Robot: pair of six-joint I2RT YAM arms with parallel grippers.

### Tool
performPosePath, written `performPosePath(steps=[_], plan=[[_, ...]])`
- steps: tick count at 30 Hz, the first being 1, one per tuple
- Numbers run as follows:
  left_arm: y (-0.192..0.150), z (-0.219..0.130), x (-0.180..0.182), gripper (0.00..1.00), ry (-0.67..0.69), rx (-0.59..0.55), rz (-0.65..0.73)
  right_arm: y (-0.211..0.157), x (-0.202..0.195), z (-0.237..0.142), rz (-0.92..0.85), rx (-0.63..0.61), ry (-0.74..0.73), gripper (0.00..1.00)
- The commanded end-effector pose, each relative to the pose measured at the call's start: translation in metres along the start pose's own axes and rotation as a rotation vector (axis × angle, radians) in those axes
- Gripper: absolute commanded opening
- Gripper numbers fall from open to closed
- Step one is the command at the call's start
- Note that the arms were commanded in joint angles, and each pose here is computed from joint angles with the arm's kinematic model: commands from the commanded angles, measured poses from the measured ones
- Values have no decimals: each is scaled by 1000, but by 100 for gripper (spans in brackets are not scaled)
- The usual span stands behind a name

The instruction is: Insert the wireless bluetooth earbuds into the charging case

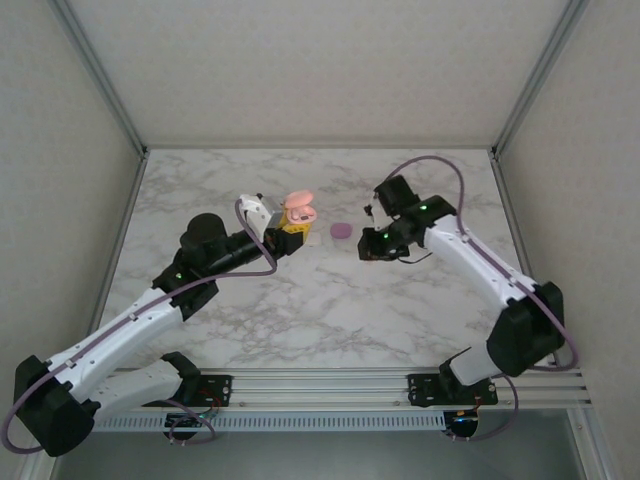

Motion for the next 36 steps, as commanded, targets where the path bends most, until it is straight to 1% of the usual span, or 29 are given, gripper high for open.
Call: performPosePath(steps=[1,8,14,17,24,36], plan=[[10,4,-4,25,-22,-20,31,6,40,-39,22,-47,201,18],[-3,13,-8,25,-63,8,43,16,87,-100,-3,-150,424,18],[-4,18,-15,25,-125,11,55,21,118,-129,-35,-170,598,18],[-4,20,-18,25,-151,17,54,22,124,-135,-44,-174,635,18],[-1,24,-24,25,-195,10,40,25,133,-131,-46,-143,696,19],[6,25,-31,25,-251,-2,25,27,134,-122,-36,-126,710,19]])
Point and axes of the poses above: each hand's point on the last joint's axis, 136 mm out from that joint toward the fingers, its own z axis out along the fingers, its own x axis along the line the jaws close on, y = z × x, the point moved 2 cm from there along -z, back along the fingers, and after that the axes turned 4 degrees about z, right-handed, at the moved point
